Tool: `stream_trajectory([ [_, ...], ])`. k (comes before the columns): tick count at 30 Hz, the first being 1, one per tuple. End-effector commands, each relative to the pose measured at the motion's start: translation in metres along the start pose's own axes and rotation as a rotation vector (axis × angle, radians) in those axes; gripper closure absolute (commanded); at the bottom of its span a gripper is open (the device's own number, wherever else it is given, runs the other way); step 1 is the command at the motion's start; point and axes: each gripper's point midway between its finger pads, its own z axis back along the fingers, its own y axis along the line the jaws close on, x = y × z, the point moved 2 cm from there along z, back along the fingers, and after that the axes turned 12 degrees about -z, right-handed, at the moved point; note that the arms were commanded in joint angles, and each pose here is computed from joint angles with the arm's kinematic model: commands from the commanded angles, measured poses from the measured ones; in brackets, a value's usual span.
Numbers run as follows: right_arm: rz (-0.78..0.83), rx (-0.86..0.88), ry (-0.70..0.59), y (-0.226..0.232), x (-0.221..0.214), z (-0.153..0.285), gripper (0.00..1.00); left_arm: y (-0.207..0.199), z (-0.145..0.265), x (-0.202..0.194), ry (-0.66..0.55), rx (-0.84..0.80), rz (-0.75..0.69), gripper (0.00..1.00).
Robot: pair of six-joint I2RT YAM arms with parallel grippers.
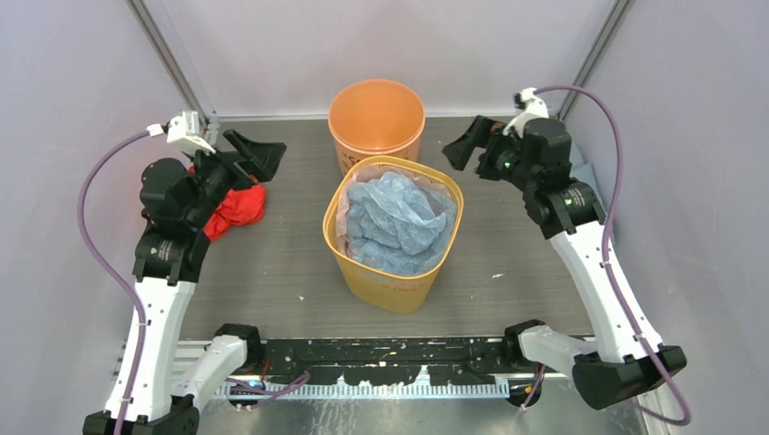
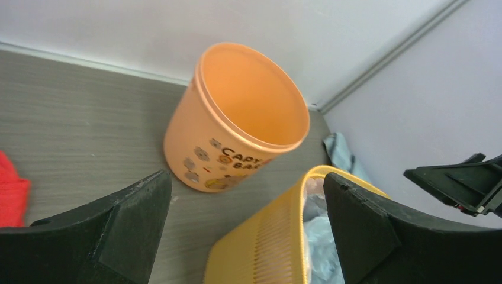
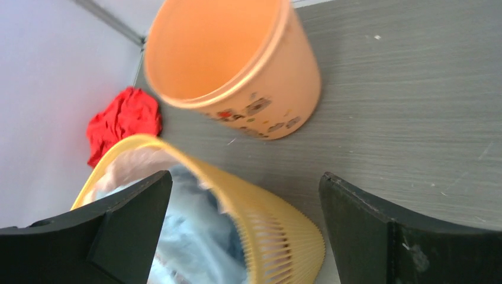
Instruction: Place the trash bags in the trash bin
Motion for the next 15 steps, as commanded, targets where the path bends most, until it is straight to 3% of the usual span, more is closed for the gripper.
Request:
stream_trajectory([
  [1,0.233,-0.045,-0.069,0.033,0.005,0.027,0.00,-0.026,0.002,0.001,0.048,-0.123,0.104,0.00],
  [3,0.297,-0.058,-0.056,0.042,-0.002,0.028,0.02,-0.027,0.002,0.002,0.061,-0.134,0.096,0.00],
  [6,0.355,-0.049,-0.008,0.060,-0.016,0.030,0.11,-0.030,0.002,-0.002,0.083,-0.153,0.086,0.00],
  [10,0.489,-0.052,0.113,0.077,-0.055,0.024,0.19,-0.033,-0.010,-0.007,0.141,-0.186,0.087,0.00],
  [15,0.618,-0.074,0.121,0.090,-0.084,0.008,0.18,-0.043,-0.024,-0.007,0.141,-0.230,0.002,0.00],
])
